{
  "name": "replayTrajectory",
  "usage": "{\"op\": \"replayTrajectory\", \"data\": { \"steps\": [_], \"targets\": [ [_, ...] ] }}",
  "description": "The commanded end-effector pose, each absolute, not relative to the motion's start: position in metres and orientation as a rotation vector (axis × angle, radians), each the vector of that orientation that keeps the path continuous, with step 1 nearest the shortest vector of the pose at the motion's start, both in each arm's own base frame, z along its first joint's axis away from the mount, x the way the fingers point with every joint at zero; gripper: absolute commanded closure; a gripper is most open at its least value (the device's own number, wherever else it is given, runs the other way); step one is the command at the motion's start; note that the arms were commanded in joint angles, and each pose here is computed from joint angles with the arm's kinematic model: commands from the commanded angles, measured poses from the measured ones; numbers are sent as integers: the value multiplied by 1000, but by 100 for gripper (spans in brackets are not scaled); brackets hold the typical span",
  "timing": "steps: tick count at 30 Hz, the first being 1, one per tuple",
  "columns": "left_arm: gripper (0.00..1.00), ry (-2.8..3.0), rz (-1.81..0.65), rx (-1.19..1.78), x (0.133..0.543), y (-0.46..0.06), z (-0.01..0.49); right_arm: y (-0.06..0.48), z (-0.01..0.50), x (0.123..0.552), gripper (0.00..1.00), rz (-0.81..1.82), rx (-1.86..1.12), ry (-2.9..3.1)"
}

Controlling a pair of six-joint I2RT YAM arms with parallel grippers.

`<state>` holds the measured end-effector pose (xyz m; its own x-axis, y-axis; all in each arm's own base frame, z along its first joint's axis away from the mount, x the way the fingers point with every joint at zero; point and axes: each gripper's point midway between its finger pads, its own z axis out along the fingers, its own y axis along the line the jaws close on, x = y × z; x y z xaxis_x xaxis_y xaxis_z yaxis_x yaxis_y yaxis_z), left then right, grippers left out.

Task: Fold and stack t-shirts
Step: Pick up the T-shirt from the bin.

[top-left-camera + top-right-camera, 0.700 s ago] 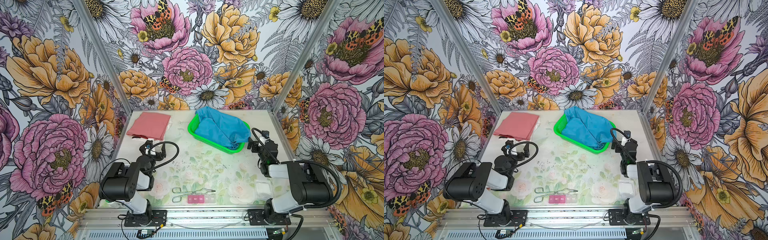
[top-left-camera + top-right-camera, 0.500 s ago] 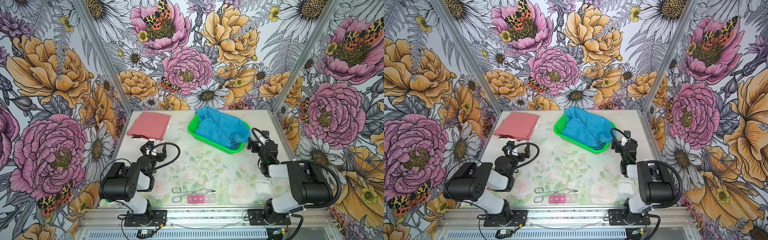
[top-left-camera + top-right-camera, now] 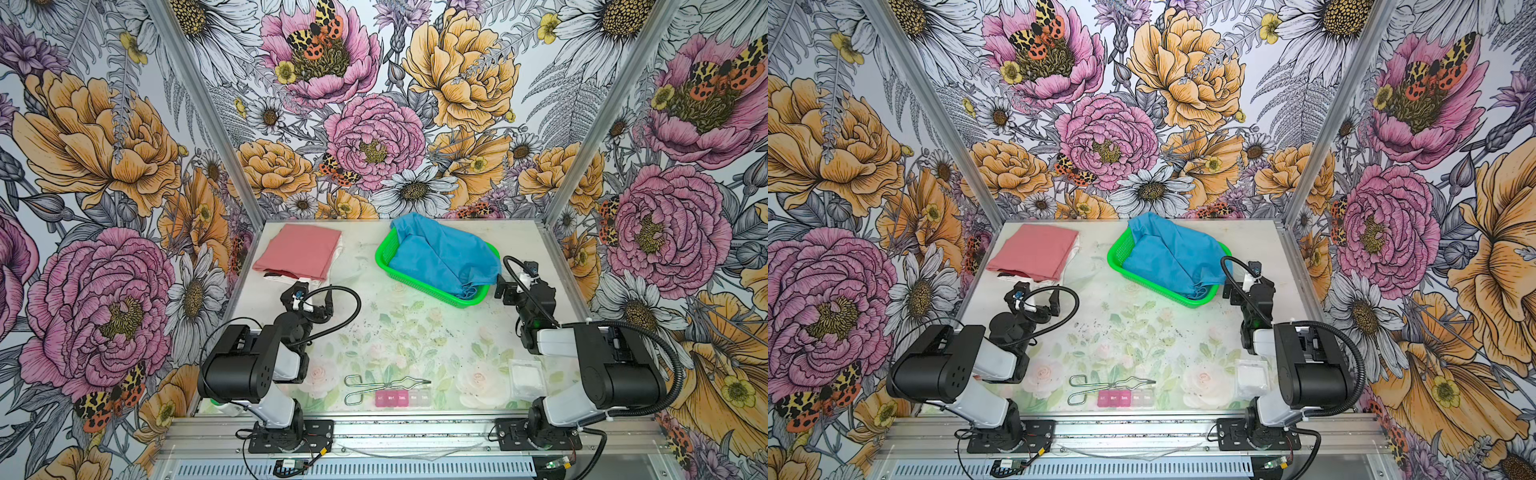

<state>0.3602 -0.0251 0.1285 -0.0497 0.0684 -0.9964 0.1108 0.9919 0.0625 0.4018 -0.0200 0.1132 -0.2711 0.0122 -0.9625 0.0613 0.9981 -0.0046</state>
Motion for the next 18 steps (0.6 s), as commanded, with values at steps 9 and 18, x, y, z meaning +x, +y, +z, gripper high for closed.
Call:
{"op": "replayTrajectory", "data": {
  "steps": [9, 18],
  "targets": [
    [1, 1644, 41, 3, 373, -6, 131, -20, 111, 404, 1, -36, 63, 1849],
    [1, 1586, 211, -126, 362, 9, 139, -19, 113, 404, 1, -34, 59, 1847]
  ]
}}
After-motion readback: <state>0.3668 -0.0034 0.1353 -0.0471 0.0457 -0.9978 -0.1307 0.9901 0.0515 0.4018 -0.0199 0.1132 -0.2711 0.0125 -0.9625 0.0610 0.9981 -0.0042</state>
